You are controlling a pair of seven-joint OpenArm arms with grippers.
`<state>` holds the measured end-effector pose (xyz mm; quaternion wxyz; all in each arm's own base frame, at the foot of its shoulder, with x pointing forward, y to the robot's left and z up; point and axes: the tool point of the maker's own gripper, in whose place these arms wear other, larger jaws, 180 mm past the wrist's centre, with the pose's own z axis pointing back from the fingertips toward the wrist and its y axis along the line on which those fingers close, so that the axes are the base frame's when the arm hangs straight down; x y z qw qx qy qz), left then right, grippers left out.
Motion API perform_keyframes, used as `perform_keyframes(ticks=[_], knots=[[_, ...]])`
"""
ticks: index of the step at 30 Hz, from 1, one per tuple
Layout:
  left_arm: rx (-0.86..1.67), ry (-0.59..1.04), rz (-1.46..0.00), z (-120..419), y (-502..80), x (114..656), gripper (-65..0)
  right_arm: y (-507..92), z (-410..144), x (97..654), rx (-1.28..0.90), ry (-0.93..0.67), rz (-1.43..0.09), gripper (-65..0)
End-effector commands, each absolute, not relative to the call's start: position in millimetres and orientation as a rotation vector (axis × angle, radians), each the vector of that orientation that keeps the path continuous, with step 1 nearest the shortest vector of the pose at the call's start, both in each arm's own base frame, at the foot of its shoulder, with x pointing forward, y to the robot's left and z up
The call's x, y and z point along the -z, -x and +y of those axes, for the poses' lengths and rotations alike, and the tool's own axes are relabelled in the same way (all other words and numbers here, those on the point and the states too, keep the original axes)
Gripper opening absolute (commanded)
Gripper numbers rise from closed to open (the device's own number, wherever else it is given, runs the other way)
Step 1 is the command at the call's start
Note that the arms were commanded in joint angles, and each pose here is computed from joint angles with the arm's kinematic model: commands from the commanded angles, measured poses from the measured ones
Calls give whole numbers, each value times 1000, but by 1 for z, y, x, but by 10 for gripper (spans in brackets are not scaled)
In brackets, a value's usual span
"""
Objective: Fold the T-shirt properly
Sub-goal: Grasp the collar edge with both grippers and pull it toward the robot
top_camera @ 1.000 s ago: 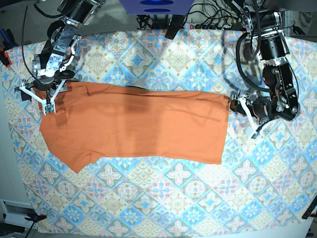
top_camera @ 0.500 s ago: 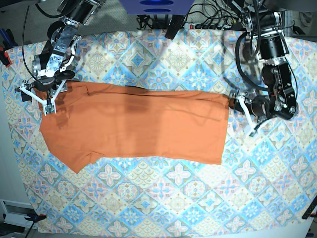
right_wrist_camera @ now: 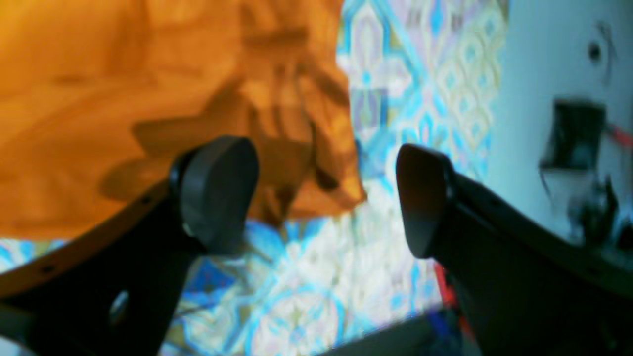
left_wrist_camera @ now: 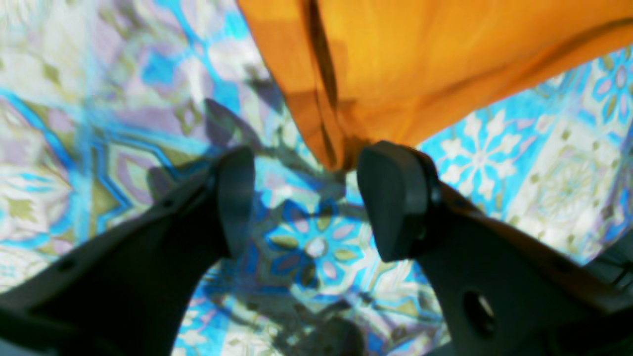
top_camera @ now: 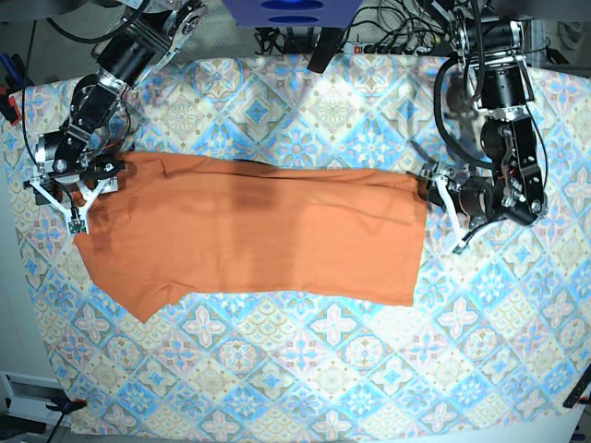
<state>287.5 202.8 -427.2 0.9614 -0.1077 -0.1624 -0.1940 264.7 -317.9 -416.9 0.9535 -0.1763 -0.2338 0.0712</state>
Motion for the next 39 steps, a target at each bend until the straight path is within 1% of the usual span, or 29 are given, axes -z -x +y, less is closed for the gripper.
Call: perform_keyframes(ticks=[1,4,9,14,18,20,23,26,29,30,31,33,35,37,38,39], knots=[[400,208,-366,206,-298,417,-286,-269,-324,415,-144,369,-472,-196],[399,209,-367,205,-298,417,-286,-277,-329,420,-138,351,-459,-197],[397,211,-361,205,-297,419,-285,-270,-332,444,-130,309,-401,-197],[357,258,-274,206,-286,443,-285,-274,-348,439,-46,330,-432,-195],[382,299,-237,191,-279,461,-285,-269,-355,443,-35,329,-415,-195],[393,312,-231,185,-277,467,-285,-263,-357,455,-35,306,-386,-195],[395,321,-230,181,-276,469,-285,-271,-352,469,-33,253,-401,-195],[395,324,-229,180,-276,470,-285,-260,-348,490,3,196,-373,-197],[397,324,-227,180,-276,470,-292,-255,-345,497,14,176,-358,-197],[397,324,-227,180,-276,470,-309,-254,-345,497,12,177,-355,-197],[401,324,-223,179,-274,471,-340,-254,-345,498,10,177,-352,-197],[439,327,-206,172,-272,473,-418,-249,-345,499,9,177,-333,-198],[483,329,-185,162,-268,476,-503,-248,-343,500,0,176,-314,-217],[523,329,-165,155,-264,479,-570,-248,-339,501,-30,178,-293,-266],[543,330,-157,150,-262,480,-596,-250,-336,502,-47,178,-287,-300],[561,332,-149,146,-260,481,-621,-250,-334,502,-56,179,-282,-351]])
